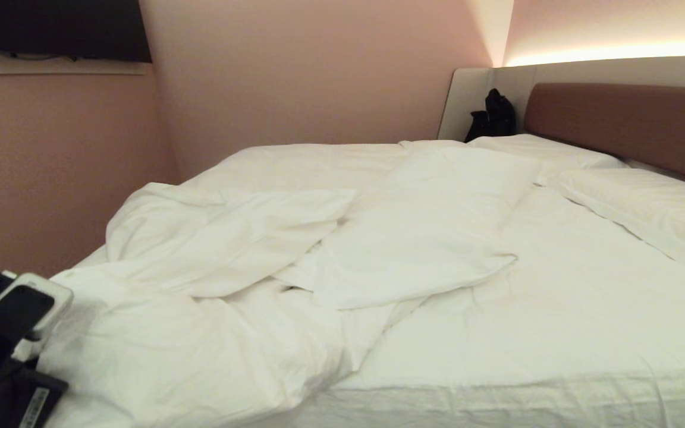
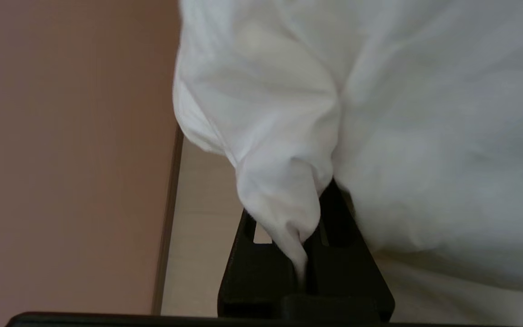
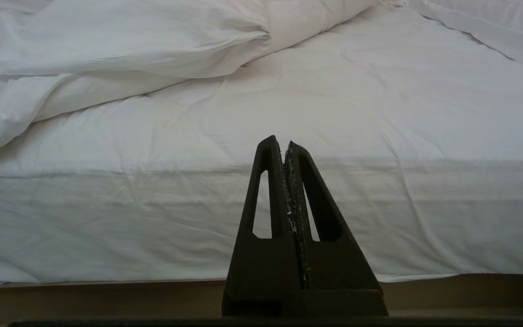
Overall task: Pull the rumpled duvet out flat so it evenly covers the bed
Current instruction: Flatten the corners of the folded blanket
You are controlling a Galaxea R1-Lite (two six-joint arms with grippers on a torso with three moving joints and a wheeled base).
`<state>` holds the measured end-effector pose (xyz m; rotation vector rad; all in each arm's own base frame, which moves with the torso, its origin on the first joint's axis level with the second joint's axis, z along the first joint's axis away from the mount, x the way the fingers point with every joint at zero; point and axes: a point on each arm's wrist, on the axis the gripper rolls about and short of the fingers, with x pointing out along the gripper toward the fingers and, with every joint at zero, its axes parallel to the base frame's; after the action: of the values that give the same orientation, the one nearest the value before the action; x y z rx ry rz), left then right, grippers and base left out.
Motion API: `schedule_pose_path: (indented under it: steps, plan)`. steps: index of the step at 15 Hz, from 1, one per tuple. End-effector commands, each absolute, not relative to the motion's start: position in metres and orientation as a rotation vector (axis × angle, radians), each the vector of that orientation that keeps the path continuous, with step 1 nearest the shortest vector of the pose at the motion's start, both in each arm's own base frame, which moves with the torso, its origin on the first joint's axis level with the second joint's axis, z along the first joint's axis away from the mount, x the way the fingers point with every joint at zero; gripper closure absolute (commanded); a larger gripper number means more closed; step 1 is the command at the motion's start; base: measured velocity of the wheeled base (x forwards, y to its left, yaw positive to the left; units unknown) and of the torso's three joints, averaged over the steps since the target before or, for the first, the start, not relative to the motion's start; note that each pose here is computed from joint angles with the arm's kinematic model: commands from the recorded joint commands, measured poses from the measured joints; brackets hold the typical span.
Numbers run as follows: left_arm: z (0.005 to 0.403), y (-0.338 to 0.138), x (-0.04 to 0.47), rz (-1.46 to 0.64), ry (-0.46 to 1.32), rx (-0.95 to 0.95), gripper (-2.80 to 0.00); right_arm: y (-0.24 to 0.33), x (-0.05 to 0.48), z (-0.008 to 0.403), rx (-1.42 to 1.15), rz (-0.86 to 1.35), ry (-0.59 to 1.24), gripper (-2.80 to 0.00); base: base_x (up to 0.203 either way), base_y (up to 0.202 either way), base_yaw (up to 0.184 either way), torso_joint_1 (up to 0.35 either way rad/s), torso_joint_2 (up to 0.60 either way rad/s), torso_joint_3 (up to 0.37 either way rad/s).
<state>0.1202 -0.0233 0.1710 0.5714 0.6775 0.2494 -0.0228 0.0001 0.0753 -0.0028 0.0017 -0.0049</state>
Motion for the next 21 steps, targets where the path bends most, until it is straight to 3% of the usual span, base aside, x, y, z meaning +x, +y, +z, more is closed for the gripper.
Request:
schedule_pose_path:
  steps: [1,14,15,21]
  plan:
    - [0.155,-0.018,0.103,0.248,0.704,0.579,0.0,0.0,-0.023,0.075,-0.003,-0.005,0.003,0.0,0.0,0.0,0.0,0.0,0.0,0.0]
    - [0.11,-0.009,0.072,0.185,0.823,0.611,0.0,0.0,-0.023,0.075,-0.003,-0.005,0.003,0.0,0.0,0.0,0.0,0.0,0.0,0.0]
    - [0.11,-0.009,0.071,0.184,0.825,0.612,-2.8,0.0,-0.023,0.075,-0.003,-0.005,0.003,0.0,0.0,0.0,0.0,0.0,0.0,0.0]
    - [0.122,-0.008,0.066,0.149,0.724,0.545,-2.8,0.0,-0.023,0.075,-0.003,-0.005,0.003,0.0,0.0,0.0,0.0,0.0,0.0,0.0]
